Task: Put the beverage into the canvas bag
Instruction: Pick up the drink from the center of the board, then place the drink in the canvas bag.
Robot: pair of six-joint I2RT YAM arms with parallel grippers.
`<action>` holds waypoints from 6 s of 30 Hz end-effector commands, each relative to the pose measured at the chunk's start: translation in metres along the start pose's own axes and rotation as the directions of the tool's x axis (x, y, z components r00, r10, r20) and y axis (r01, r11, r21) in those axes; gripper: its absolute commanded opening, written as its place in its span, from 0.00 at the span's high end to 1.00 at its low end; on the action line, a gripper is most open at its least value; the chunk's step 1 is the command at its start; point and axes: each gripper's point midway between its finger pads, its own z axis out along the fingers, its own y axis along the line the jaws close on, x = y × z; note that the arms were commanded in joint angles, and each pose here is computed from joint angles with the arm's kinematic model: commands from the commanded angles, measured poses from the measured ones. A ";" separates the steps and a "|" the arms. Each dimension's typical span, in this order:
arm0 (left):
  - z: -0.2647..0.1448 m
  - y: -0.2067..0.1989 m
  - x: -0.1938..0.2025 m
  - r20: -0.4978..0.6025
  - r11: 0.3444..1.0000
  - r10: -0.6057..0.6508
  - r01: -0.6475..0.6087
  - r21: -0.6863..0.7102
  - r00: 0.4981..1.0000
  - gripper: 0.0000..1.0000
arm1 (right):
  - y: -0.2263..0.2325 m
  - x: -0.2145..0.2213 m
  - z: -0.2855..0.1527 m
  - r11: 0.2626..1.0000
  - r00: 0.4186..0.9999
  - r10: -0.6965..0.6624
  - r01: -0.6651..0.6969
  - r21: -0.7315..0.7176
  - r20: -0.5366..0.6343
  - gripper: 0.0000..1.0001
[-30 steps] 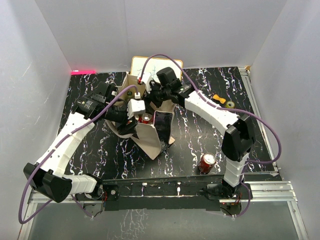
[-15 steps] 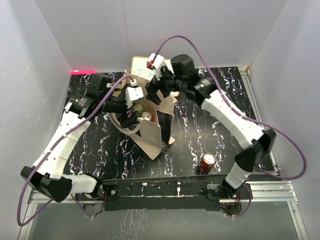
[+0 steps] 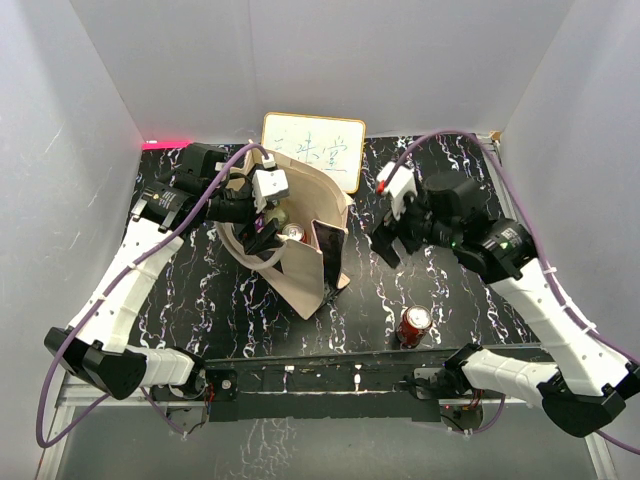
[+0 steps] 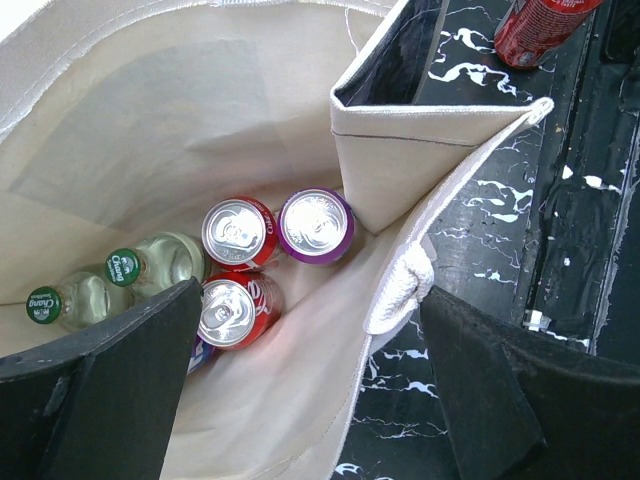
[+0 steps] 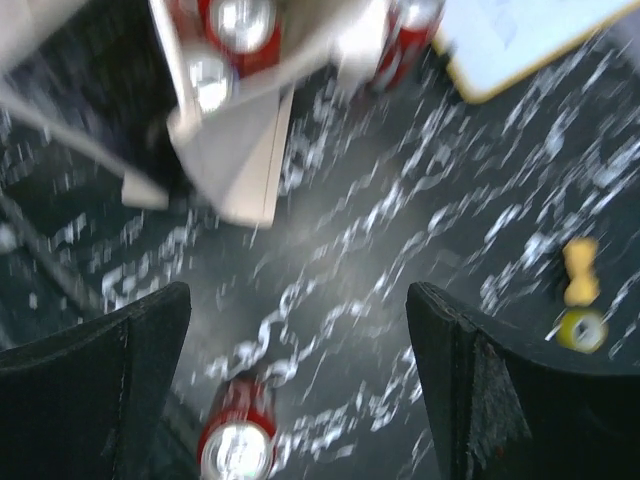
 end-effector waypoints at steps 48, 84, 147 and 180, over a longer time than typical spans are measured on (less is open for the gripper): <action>-0.007 -0.003 -0.014 0.075 1.000 0.028 -0.027 -0.014 0.997 0.11 | 0.044 0.191 0.015 0.970 0.805 -0.109 -0.043 -0.241 -0.583 0.75; 0.014 -0.074 -0.009 0.100 0.946 0.121 -0.145 0.289 0.988 0.38 | 0.002 -0.173 0.059 0.981 0.973 -0.018 0.062 -0.186 0.229 0.92; -0.034 -0.061 -0.013 0.190 0.970 0.139 -0.172 0.174 0.972 1.00 | 0.103 0.019 0.134 0.791 0.916 -0.237 -0.011 -0.612 -0.322 0.92; -0.052 -0.056 -0.015 0.226 0.990 0.085 -0.109 0.093 0.970 1.00 | 0.165 0.009 0.082 0.623 0.926 -0.319 0.044 -0.781 -0.203 0.92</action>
